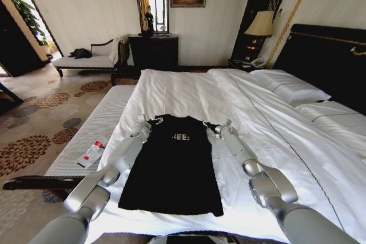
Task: Fold the clothes on the bed.
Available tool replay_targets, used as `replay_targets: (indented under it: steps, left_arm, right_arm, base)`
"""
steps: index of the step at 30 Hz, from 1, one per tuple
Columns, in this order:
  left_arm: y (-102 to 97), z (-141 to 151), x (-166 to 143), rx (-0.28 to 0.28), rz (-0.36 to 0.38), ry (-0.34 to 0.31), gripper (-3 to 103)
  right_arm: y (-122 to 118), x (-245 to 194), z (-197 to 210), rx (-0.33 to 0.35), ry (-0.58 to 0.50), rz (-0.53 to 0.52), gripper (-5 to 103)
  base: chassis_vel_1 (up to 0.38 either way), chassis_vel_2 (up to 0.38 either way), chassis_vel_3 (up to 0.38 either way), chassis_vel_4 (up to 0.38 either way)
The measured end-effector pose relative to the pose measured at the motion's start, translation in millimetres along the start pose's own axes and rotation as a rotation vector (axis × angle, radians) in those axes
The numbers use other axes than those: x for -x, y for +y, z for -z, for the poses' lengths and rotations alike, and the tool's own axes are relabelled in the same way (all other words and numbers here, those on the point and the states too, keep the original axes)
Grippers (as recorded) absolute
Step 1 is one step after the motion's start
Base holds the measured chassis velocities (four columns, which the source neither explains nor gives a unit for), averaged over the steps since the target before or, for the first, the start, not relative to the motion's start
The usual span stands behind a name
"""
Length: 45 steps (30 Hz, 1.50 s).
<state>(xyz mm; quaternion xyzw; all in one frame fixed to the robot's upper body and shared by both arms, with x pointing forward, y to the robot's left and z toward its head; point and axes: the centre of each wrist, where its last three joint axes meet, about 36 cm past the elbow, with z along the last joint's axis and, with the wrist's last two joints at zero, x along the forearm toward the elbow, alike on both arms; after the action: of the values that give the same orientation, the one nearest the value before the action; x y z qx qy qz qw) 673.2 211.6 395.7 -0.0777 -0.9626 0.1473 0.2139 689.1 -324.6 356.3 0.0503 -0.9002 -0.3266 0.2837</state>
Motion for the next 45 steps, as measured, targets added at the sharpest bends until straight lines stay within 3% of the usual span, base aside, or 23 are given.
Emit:
replay_targets:
  steps: [1, 5, 10, 13, 28, 45]
  left_arm:
    - [0.0, 0.0, 0.0, 0.0, 0.0, 0.0, 100]
    - [1.8, -2.3, 1.6, -0.008, 0.004, 0.005, 100]
    - [1.3, -2.8, 3.3, -0.014, 0.006, 0.007, 100]
    - [-0.1, -1.6, 7.2, -0.023, 0.012, 0.005, 100]
    - [-8.9, -1.4, 37.5, -0.011, 0.039, 0.001, 100]
    - [0.8, -2.8, 53.4, -0.06, 0.078, 0.012, 100]
  right_arm:
    - [0.0, 0.0, 0.0, 0.0, 0.0, 0.0, 47]
    - [-0.5, 0.9, -5.5, -0.005, 0.009, -0.002, 25]
    - [-0.3, 1.1, -6.6, -0.006, 0.011, -0.004, 14]
    - [0.9, 0.7, -6.0, -0.008, 0.008, -0.006, 1]
    - [8.5, -1.4, -7.7, -0.019, 0.013, 0.0, 1]
    - [24.7, 0.7, -8.1, -0.031, 0.021, 0.018, 1]
  base:
    - [0.0, 0.0, 0.0, 0.0]
    - [0.0, 0.0, 0.0, 0.0]
    - [0.0, 0.0, 0.0, 0.0]
    - [0.0, 0.0, 0.0, 0.0]
    - [0.0, 0.0, 0.0, 0.0]
    - [0.0, 0.0, 0.0, 0.0]
